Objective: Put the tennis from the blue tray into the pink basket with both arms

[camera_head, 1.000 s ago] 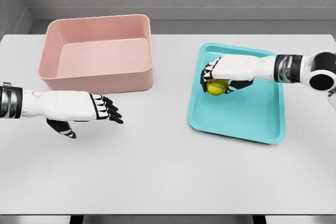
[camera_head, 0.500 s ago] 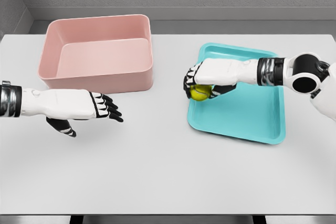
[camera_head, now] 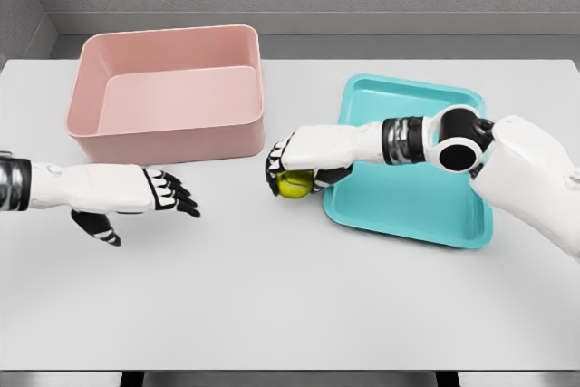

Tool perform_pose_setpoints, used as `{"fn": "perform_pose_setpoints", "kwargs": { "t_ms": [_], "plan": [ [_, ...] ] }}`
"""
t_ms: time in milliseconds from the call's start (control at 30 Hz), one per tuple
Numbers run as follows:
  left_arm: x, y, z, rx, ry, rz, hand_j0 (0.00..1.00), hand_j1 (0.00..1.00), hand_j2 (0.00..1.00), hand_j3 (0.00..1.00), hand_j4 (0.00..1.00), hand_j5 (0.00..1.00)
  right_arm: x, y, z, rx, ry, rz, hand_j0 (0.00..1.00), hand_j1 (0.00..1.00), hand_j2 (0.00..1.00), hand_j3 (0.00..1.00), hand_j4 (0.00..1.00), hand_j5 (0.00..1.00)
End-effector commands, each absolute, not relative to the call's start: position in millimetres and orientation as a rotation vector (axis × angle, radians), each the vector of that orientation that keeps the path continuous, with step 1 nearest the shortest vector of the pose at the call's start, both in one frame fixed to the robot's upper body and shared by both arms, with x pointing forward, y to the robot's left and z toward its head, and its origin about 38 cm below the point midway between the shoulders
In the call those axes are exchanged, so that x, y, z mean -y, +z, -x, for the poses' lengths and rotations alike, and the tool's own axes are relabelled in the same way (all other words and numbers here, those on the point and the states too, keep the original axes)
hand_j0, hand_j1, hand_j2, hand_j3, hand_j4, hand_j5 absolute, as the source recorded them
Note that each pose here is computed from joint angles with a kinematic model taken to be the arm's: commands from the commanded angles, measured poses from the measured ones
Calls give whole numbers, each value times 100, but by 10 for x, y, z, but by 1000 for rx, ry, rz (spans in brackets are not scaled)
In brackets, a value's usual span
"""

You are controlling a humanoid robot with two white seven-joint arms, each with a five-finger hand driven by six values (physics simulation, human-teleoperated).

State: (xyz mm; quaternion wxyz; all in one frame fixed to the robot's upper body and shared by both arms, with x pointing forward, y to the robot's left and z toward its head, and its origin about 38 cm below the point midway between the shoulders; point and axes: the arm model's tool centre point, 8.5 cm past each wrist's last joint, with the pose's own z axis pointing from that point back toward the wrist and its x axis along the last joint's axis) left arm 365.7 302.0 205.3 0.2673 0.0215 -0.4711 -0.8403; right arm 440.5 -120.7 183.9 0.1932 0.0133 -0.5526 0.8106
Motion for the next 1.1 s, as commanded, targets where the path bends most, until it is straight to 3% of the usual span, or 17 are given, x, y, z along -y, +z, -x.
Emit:
{"fn": "perform_pose_setpoints", "kwargs": {
  "t_ms": [0,267,600,667,767,800,1067],
  "plan": [
    [-3078,2074,-3688,1267,-2249,-76,100,100,100,100,100,100,1098,1761,-4380,1543,2277,-74,50,50,50,50,50,50],
    [-3602,2062,-3480,1250,-2095,-156,100,100,100,100,100,100,811,1638,-4252,1536,2318,-150,50,50,50,50,50,50],
    [-3399,2165,-3411,1304,-2145,-132,100,100,100,100,100,100,784,1610,-4283,1527,2312,-147,52,52,52,52,52,52],
    [-3358,2132,-3407,1308,-2149,-118,100,100,100,100,100,100,785,1603,-4280,1526,2312,-148,60,60,60,60,60,60],
    [-3252,2109,-3403,1342,-2150,-97,100,100,100,100,100,100,757,1607,-4293,1523,2292,-137,96,96,96,96,96,96],
    [-3247,2102,-3402,1342,-2151,-95,100,100,100,100,100,100,744,1607,-4295,1522,2289,-136,99,99,99,99,99,99],
    [-3094,1962,-3418,1362,-2150,-42,100,100,100,100,100,100,936,1692,-4335,1523,2297,-96,100,100,100,100,100,100]
  ]
}}
